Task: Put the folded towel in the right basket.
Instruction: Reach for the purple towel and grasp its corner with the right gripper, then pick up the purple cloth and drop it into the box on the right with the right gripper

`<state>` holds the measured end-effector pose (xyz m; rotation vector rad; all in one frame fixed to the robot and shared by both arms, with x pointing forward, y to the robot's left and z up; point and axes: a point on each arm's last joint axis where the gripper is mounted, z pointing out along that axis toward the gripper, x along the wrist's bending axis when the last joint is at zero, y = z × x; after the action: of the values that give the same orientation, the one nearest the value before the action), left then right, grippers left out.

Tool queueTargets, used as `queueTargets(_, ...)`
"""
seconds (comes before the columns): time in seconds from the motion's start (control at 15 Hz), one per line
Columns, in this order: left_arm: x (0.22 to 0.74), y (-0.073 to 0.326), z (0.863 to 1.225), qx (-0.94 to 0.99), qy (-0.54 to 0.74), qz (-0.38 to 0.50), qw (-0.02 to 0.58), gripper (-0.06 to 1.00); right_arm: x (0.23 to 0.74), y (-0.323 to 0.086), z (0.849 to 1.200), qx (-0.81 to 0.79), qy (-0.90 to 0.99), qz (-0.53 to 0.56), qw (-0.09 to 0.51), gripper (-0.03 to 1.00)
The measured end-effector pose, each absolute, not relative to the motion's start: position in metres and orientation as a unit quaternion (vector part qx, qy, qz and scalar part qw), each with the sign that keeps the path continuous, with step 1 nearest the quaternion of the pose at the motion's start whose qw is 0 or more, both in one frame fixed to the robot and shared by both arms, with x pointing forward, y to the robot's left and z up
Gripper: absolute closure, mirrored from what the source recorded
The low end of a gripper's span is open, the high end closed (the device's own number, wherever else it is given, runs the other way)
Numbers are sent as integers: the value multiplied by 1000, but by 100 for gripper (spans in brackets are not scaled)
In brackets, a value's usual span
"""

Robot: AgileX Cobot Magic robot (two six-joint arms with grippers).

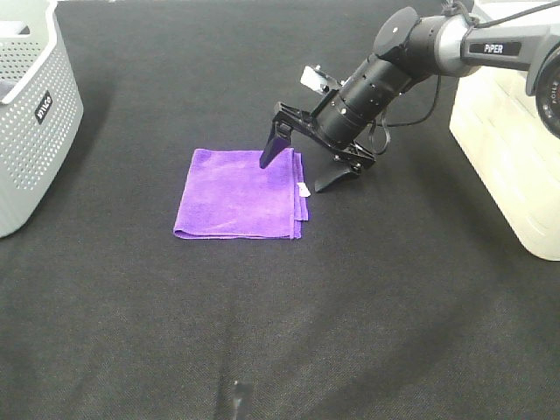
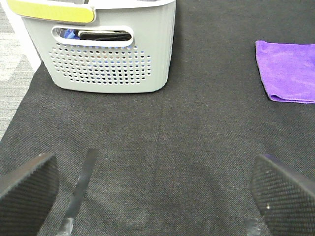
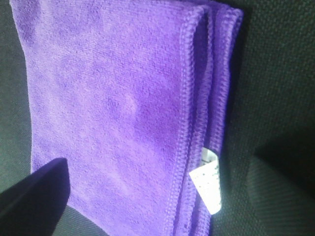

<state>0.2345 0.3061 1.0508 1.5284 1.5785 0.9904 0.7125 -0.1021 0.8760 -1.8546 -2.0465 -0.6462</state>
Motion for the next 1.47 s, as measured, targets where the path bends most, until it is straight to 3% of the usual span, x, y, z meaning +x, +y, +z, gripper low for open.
queueTargets(0.2,234,306,1051,592,612,384,358,-4,714,-96,872,-647,-710,-235,148,5)
queueTargets(0.4,234,306,1051,592,612,384,358,-4,707,-64,859,-636,-716,-249,147,12)
queueTargets(0.53,234,306,1051,592,612,384,358,-4,700,-41,854,-626,-722,-261,137,29)
queueTargets(0.6,234,306,1051,592,612,384,358,-4,699,-37,851,-624,-724,-263,133,44)
queueTargets(0.73,234,306,1051,592,612,384,358,-4,700,-38,848,-620,-731,-259,119,83)
queueTargets(0.93,234,306,1051,592,612,384,358,-4,695,-39,871,-596,-757,-249,99,88)
queueTargets(1.07,234,306,1051,592,612,384,358,-4,697,-52,929,-574,-768,-268,86,88)
queueTargets(1.13,234,306,1051,592,612,384,358,-4,702,-67,982,-562,-766,-307,59,88)
queueTargets(1.2,234,306,1051,592,612,384,358,-4,702,-67,982,-562,-766,-307,59,88)
queueTargets(1.33,234,306,1051,592,612,384,358,-4,705,-120,1079,-552,-751,-362,-17,88)
queueTargets(1.47,234,306,1051,592,612,384,358,-4,700,-191,1147,-566,-729,-371,-100,88)
